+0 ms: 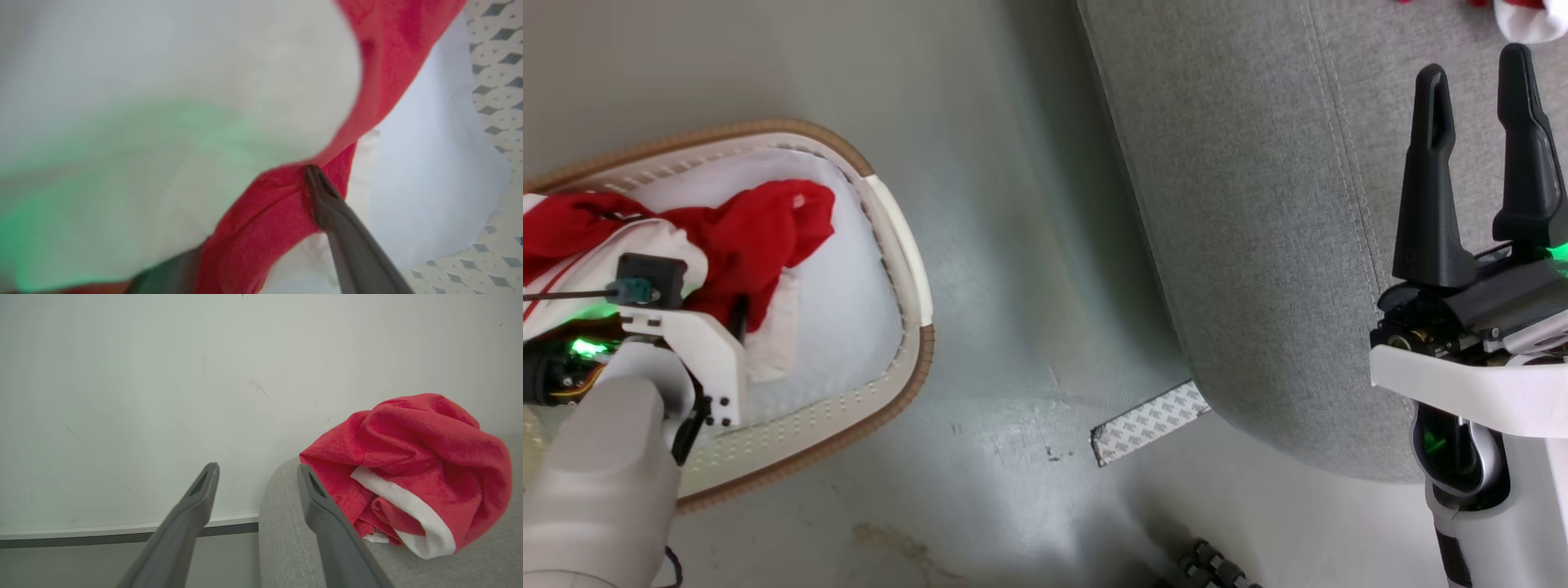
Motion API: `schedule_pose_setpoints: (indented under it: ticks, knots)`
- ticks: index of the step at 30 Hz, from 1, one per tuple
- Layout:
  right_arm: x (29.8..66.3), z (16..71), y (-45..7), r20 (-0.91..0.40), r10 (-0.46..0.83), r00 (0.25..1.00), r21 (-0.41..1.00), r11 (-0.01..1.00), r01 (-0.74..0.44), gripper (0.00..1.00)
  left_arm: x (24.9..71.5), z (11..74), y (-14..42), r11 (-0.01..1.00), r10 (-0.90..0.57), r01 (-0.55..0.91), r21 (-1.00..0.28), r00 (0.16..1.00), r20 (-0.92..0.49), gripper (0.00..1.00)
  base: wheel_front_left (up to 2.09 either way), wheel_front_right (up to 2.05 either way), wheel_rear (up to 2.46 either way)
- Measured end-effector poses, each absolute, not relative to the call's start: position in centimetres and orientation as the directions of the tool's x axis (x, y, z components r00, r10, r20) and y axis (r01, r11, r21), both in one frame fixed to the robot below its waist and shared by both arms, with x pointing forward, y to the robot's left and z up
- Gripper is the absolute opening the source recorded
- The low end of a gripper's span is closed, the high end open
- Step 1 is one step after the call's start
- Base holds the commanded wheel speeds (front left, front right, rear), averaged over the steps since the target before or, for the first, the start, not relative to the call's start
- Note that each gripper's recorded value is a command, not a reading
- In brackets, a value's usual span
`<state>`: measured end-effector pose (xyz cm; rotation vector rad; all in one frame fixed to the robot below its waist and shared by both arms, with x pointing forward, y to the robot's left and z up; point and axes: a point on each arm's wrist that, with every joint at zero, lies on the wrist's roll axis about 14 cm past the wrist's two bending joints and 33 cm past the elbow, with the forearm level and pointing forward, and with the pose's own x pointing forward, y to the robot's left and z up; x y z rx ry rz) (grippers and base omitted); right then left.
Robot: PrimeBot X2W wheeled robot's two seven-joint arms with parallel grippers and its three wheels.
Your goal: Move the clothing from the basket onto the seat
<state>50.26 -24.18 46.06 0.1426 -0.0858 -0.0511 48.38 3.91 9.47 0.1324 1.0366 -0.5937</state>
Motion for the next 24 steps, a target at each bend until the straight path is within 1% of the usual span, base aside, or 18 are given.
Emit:
schedule_pose_setpoints:
  ticks: [6,8,9,11,15,21,24]
  knots:
    - [50.5,45.0,-24.1,0.059,-0.054,0.997,0.142,0.989,0.045,1.00,47.1,7.5,3.5,0.810,-0.383,0.560,-0.175,0.279,-0.881,1.00,0.00,0.00,0.00]
    - [50.6,44.9,-24.1,0.059,-0.054,0.997,0.148,0.988,0.045,1.00,47.0,7.4,3.7,0.808,-0.375,0.562,-0.174,0.266,-0.888,0.43,0.00,0.00,0.00]
    - [50.6,44.9,-24.1,0.060,-0.054,0.997,0.151,0.987,0.044,1.00,47.0,7.4,3.8,0.809,-0.372,0.562,-0.172,0.264,-0.890,0.00,0.00,0.00,0.00]
    - [50.6,45.0,-24.0,0.063,-0.054,0.997,0.154,0.987,0.043,1.00,47.0,7.5,4.0,0.813,-0.366,0.558,-0.168,0.264,-0.892,0.00,0.00,0.00,0.00]
    - [50.6,45.7,-24.0,0.076,-0.054,0.996,0.157,0.987,0.041,1.00,47.2,8.2,4.2,0.817,-0.375,0.552,-0.166,0.291,-0.880,0.00,0.00,0.00,0.00]
    - [50.2,48.2,-23.8,0.128,-0.047,0.991,0.147,0.989,0.028,1.00,47.1,11.0,3.7,0.829,-0.406,0.531,-0.175,0.355,-0.842,0.00,0.00,0.00,0.00]
    - [49.9,50.0,-23.6,0.166,-0.042,0.985,0.142,0.990,0.018,1.00,47.6,13.5,3.1,0.833,-0.431,0.524,-0.178,0.412,-0.803,0.00,0.00,0.00,0.00]
